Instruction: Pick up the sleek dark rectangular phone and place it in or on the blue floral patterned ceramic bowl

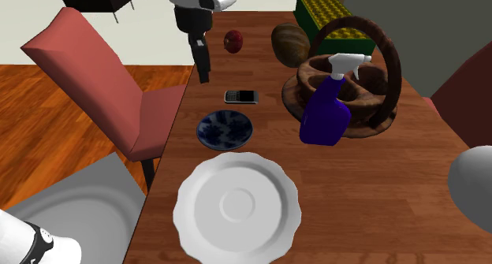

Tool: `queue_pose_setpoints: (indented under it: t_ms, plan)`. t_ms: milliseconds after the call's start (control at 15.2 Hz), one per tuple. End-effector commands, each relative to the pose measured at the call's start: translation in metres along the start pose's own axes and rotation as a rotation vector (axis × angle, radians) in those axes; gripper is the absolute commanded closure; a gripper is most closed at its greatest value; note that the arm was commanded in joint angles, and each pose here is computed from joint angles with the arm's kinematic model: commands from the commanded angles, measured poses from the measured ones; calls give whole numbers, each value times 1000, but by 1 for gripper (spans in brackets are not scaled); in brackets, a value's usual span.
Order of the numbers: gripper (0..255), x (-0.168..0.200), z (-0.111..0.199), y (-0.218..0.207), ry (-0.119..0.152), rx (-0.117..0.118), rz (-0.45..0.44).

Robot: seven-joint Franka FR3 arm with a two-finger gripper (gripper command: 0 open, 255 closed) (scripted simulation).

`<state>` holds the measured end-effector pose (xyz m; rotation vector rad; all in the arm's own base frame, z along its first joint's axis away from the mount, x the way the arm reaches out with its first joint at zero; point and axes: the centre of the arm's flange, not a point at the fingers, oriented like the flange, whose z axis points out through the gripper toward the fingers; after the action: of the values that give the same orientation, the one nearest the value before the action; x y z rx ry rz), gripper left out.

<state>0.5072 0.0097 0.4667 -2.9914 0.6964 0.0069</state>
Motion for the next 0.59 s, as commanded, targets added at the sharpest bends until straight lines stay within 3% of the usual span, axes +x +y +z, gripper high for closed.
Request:
queue_pose_setpoints:
  t_ms: [0,528]
  plan:
    - [0,19,15,-5,2,0,29]
    - [0,102,78,-24,4,-4,139]
